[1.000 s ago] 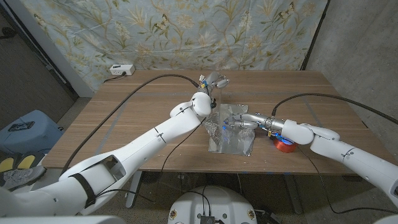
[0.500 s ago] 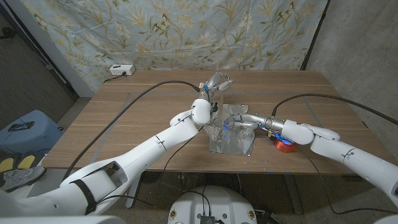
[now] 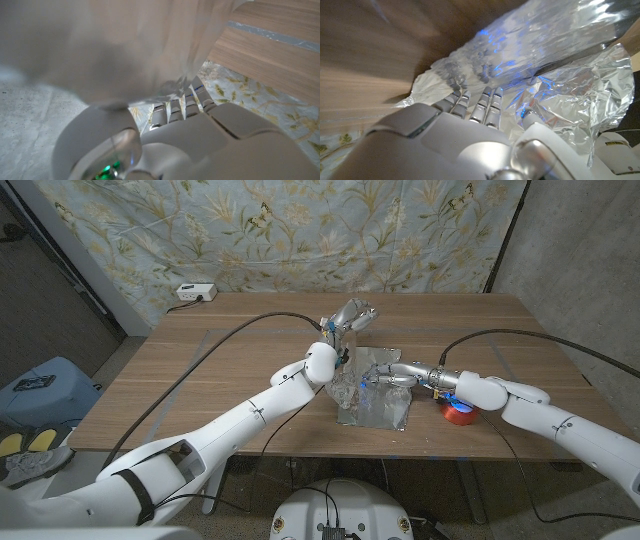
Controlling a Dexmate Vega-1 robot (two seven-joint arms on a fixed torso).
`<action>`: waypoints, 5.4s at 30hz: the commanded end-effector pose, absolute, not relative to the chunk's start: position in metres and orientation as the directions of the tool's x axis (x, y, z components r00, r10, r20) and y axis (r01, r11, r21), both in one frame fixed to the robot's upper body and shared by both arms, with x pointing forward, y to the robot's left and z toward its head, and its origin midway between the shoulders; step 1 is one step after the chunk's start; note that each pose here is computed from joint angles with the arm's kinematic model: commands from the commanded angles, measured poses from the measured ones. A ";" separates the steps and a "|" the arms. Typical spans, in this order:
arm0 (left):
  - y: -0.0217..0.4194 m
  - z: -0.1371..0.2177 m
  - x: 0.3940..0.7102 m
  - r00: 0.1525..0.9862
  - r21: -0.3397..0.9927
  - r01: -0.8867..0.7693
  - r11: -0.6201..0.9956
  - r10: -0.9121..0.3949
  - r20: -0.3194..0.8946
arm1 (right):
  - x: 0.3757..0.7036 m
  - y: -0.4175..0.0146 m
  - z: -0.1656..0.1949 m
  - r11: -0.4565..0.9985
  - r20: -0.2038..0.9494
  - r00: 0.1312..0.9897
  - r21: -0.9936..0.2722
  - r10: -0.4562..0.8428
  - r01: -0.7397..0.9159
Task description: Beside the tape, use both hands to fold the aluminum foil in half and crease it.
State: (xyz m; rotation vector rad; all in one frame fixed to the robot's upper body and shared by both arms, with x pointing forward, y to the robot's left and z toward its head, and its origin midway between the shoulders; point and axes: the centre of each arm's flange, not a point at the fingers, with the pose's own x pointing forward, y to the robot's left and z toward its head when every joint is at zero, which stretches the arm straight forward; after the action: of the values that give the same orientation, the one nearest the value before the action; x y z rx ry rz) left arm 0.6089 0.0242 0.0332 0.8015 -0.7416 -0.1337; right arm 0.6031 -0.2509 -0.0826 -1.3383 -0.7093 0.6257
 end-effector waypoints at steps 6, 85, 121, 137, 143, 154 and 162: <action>0.012 0.066 0.623 0.809 0.884 0.090 0.458 -0.551 0.203 | 0.598 -0.250 -0.075 0.089 0.055 0.603 -0.996 0.796 -0.026; 0.023 0.087 0.625 0.733 0.875 0.001 0.484 -0.595 0.329 | 0.582 -0.263 -0.018 -0.054 0.012 0.591 -0.994 0.807 0.093; 0.055 0.076 0.600 0.712 0.875 0.022 0.483 -0.623 0.325 | 0.575 -0.299 -0.001 -0.082 0.028 0.681 -0.988 0.732 0.128; 0.076 0.072 0.596 0.729 0.862 0.012 0.506 -0.595 0.339 | 0.570 -0.276 0.001 -0.088 0.022 0.670 -0.988 0.742 0.130; 0.077 0.072 0.594 0.734 0.853 -0.002 0.521 -0.579 0.355 | 0.570 -0.265 -0.003 -0.090 0.007 0.667 -0.990 0.745 0.111; 0.081 0.071 0.590 0.738 0.839 -0.018 0.544 -0.559 0.379 | 0.573 -0.249 -0.015 -0.079 -0.012 0.659 -0.994 0.752 0.071; 0.086 0.070 0.587 0.751 0.828 -0.033 0.560 -0.533 0.391 | 0.580 -0.242 -0.017 -0.068 -0.007 0.649 -0.995 0.760 0.070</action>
State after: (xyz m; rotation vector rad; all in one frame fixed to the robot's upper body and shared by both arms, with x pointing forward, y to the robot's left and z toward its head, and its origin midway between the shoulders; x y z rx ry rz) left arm 0.5909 0.0796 0.0711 0.9579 -0.6837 -0.3600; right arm 0.5730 -0.2530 -0.0135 -1.5732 -0.7100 0.6402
